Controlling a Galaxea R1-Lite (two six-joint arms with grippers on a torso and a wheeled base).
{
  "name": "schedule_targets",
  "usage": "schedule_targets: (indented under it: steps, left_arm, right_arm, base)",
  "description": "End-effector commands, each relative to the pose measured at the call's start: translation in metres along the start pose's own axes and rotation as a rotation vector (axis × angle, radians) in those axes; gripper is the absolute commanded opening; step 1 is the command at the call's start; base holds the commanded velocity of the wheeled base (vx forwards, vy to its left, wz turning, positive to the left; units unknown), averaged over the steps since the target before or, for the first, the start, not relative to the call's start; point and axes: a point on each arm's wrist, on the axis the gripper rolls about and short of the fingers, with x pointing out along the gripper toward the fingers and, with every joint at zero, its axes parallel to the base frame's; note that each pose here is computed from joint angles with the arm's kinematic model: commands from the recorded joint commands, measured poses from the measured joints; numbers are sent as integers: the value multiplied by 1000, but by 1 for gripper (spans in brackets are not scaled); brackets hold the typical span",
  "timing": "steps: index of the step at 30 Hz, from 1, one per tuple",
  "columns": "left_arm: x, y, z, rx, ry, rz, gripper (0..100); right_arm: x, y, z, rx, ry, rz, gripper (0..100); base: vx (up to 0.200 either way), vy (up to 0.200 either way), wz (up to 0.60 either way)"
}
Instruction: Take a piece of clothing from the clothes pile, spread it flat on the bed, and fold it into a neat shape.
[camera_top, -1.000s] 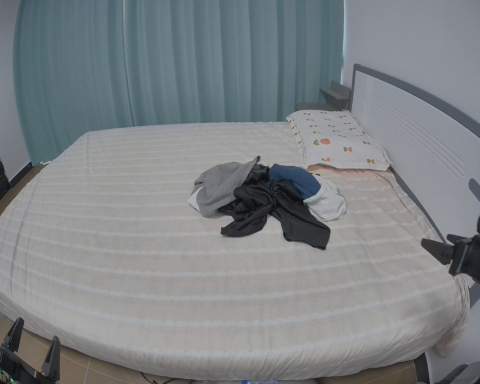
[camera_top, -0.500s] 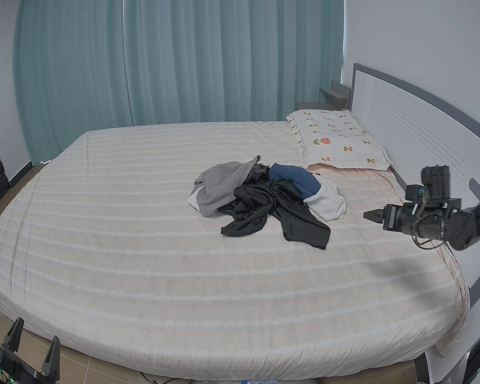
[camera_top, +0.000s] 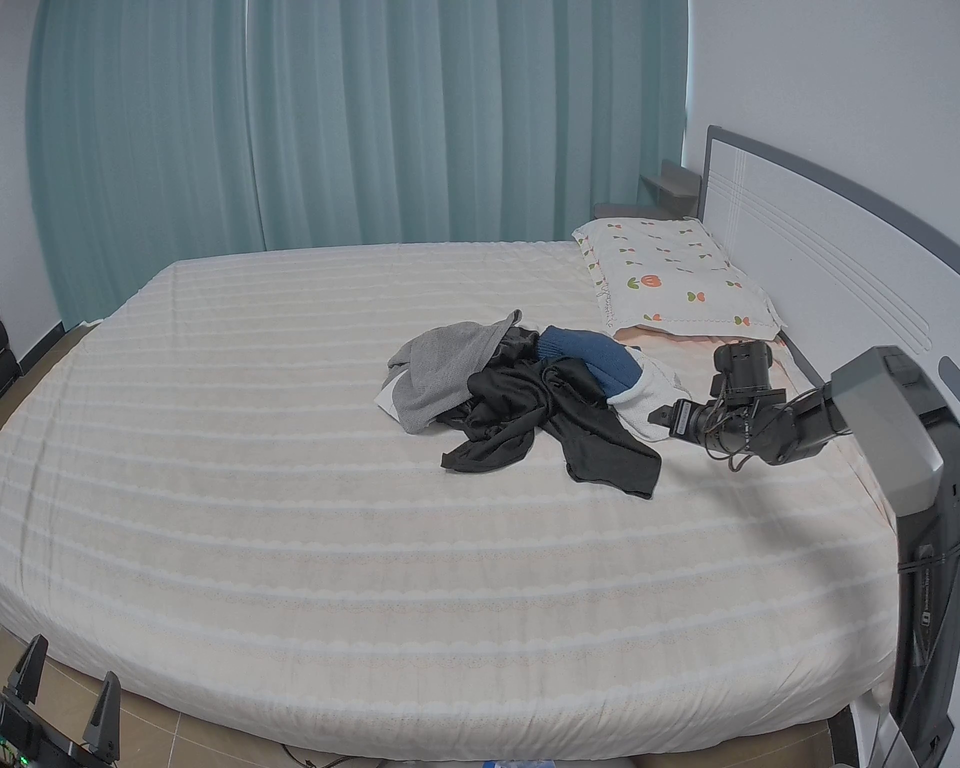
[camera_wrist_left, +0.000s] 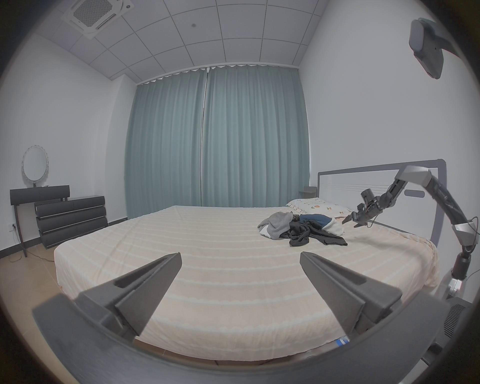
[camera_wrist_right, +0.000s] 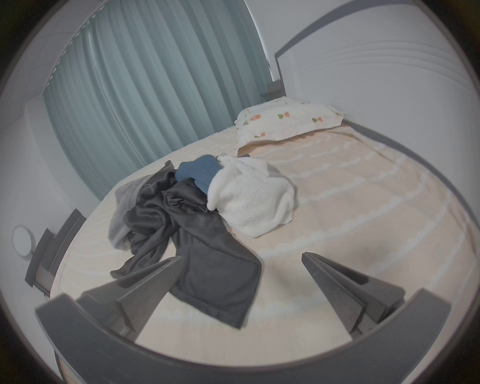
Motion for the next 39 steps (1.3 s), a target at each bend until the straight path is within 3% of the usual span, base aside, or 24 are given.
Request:
schedule_targets:
  steps: [1, 6, 16, 28, 29, 39]
  left_arm:
    - [0, 0, -5, -1, 0, 0, 100]
    - [0, 0, -5, -1, 0, 0, 100]
    - [0, 0, -5, -1, 0, 1, 100]
    - [0, 0, -5, -1, 0, 0, 100]
    - [0, 0, -5, -1, 0, 1, 100]
    - [0, 0, -5, -1, 0, 0, 100]
  right_arm:
    - [51, -3, -47, 30, 98, -30, 100]
    - [58, 3, -53, 32, 100, -18, 100]
    - [58, 19, -37, 36, 39, -1, 100]
    - [70, 33, -55, 18, 55, 17, 100]
    - [70, 32, -56, 18, 56, 13, 0]
    - [49, 39, -40, 64, 53, 18, 0]
  base:
    - [0, 0, 0]
    - [0, 0, 0]
    - [0, 0, 0]
    - [0, 0, 0]
    - [0, 0, 0]
    - [0, 0, 0]
